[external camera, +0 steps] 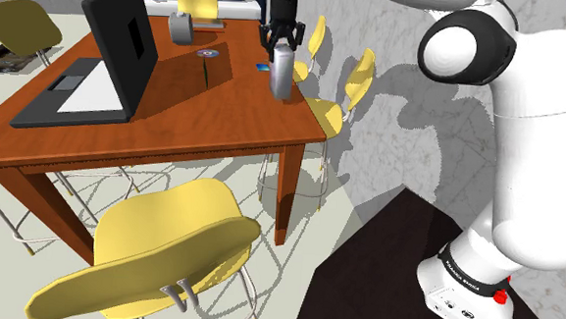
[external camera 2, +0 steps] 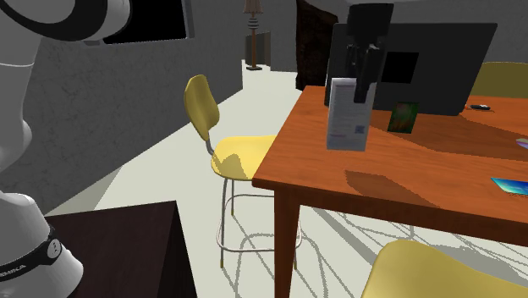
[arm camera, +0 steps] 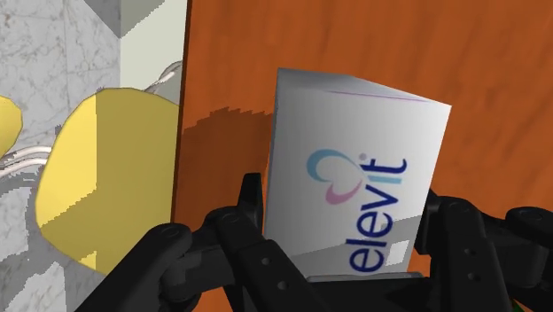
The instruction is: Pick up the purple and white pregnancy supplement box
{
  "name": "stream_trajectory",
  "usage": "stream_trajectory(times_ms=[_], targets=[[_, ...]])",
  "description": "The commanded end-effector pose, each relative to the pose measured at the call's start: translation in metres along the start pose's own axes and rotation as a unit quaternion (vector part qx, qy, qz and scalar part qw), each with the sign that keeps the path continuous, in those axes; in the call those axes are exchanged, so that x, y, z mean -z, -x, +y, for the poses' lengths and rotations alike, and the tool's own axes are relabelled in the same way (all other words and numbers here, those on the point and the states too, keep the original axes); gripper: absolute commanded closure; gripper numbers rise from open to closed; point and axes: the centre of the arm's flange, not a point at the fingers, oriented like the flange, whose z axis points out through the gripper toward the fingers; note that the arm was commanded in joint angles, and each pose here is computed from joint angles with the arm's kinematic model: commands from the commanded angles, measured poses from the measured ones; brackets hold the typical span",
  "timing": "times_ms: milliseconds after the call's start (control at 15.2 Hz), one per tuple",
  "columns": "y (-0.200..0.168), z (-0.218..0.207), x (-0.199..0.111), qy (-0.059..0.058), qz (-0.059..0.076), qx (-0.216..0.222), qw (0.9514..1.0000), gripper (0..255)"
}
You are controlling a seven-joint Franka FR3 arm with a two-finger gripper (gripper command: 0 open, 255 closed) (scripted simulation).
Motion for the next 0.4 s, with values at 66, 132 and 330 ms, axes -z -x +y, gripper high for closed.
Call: stream_trajectory(times_ms=[66,132,330], targets=[[0.001,0.001,0.016,0.000,0.000,0.000,1.0000,255],[0.001,0.001,0.022,0.000,0.000,0.000,1.0000,255],[0.001,0.001,0.028,0.000,0.000,0.000,1.0000,255]])
